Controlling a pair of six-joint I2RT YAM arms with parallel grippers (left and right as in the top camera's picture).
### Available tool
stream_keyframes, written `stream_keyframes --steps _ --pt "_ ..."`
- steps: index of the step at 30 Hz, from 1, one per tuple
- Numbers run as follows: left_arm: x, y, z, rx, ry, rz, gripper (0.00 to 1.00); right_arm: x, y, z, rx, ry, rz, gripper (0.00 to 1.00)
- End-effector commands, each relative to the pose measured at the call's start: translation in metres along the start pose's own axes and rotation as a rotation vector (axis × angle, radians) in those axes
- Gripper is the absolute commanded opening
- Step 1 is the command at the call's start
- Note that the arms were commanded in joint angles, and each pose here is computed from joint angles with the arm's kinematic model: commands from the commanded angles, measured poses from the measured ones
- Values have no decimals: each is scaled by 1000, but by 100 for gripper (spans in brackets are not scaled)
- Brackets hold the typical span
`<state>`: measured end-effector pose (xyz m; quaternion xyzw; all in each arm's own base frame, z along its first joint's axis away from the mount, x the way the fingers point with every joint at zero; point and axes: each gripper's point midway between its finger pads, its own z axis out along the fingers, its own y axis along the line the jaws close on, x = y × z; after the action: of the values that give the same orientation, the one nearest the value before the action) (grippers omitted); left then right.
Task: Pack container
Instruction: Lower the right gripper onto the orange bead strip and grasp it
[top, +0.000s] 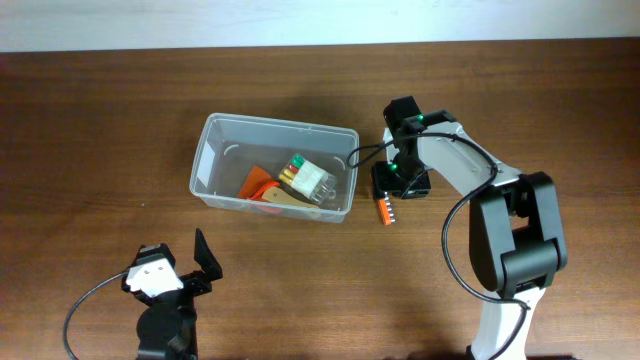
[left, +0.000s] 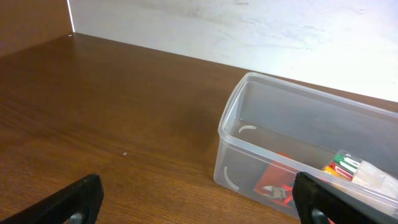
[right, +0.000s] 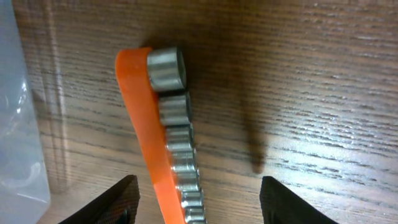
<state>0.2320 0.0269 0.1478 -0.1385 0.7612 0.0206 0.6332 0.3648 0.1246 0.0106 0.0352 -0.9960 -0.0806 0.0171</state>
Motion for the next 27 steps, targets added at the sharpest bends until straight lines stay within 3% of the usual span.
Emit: stream_keyframes --steps 1,12,24,27 --pt "1 0 0 -1 0 10 99 0 -1 -1 -13 -5 14 63" --pt "1 0 0 -1 0 10 99 -2 -1 1 -11 -16 12 58" --pt "1 0 0 -1 0 10 99 8 -4 16 -18 2 15 58" --pt "1 0 0 -1 0 10 99 9 -2 16 -31 4 16 49"
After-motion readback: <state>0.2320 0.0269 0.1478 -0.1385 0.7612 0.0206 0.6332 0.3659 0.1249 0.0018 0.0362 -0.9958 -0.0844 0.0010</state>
